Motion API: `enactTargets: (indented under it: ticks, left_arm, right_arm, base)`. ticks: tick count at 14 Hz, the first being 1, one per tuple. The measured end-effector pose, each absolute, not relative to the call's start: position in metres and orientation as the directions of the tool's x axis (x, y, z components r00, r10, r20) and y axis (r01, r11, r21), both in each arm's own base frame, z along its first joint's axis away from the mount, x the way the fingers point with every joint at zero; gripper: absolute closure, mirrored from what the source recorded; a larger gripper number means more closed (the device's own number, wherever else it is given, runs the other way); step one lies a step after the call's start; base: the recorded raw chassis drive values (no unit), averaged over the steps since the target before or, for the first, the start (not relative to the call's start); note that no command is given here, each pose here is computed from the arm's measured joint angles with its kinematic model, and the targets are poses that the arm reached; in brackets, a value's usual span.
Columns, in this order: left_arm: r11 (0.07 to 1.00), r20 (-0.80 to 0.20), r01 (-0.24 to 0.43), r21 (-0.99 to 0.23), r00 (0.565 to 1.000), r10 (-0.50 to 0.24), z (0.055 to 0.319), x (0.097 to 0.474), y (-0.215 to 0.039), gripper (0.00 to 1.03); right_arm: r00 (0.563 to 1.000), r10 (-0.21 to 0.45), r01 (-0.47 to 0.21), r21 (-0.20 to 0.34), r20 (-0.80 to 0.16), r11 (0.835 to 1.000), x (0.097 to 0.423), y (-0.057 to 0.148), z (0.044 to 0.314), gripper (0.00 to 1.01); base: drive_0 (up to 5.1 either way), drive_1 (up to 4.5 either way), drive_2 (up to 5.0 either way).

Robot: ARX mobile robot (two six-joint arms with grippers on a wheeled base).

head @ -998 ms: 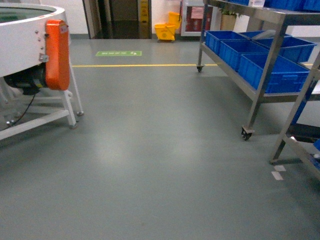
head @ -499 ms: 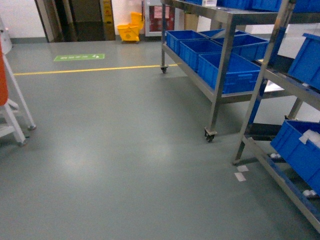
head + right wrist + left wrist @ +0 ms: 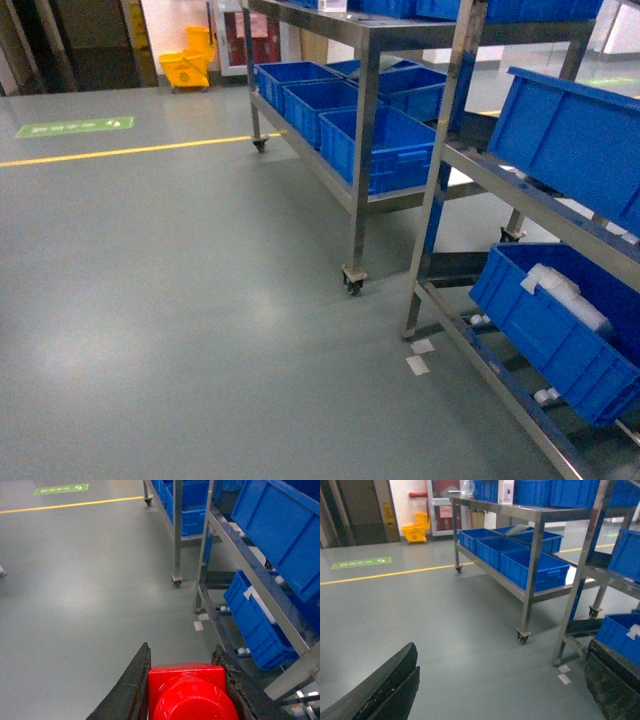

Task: Pick red block from blue box to shelf

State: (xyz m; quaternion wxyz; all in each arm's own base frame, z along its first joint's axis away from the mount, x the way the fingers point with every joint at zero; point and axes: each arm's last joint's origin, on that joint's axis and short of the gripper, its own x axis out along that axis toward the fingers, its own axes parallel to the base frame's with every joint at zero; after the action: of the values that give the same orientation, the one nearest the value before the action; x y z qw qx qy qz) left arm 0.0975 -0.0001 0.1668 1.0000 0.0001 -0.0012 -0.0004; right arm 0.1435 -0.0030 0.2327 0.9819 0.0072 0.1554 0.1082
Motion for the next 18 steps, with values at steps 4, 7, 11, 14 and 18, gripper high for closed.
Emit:
enactTargets:
  ticks: [4,7,11,14,18]
  left_arm:
    - [1.000,-0.002,0.001,0.000,1.000,-0.001,0.1664,0.0975,-0.0001,0.05]
    - [1.000,-0.002,0.001,0.000,1.000,-0.001,0.1663,0.0975,-0.0001,0.05]
    - [1.000,-0.002,0.000,0.000,1.000,0.000,0.1663,0.0975,-0.0001,0.05]
    - [1.000,-0.001,0.001,0.000,1.000,-0.001,0.1664,0.0975,-0.0001,0.05]
    - [1.000,-0.002,0.000,0.000,1.000,0.000,0.1663,0.0975,-0.0001,0.05]
  right_arm:
    - [0.926,0.215,-0.210,0.050,-0.311,0.976,0.1436,-0.0029,0.2317,0.73]
    - [0.926,0.215,-0.210,0.050,-0.311,0.976,0.1436,-0.0030,0.2317,0.73]
    - [0.926,0.215,-0.210,0.050,-0.311,0.976,0.1436,-0.0030,0.2317,0.73]
    - [0.926,0.215,-0.210,0.050,-0.311,0.976,0.1436,-0.0030,0.2316,0.73]
    - [0.926,0.215,-0.210,0.050,-0.310,0.976,0.1437,-0.0030,0.2317,0.73]
  base:
    - [0.8,0.87,-6.6]
    - [0.8,0.87,-6.6]
    - [0.8,0.87,-6.6]
    - [-1.5,-1.48,-1.5]
    - [-1.5,-1.48,-1.5]
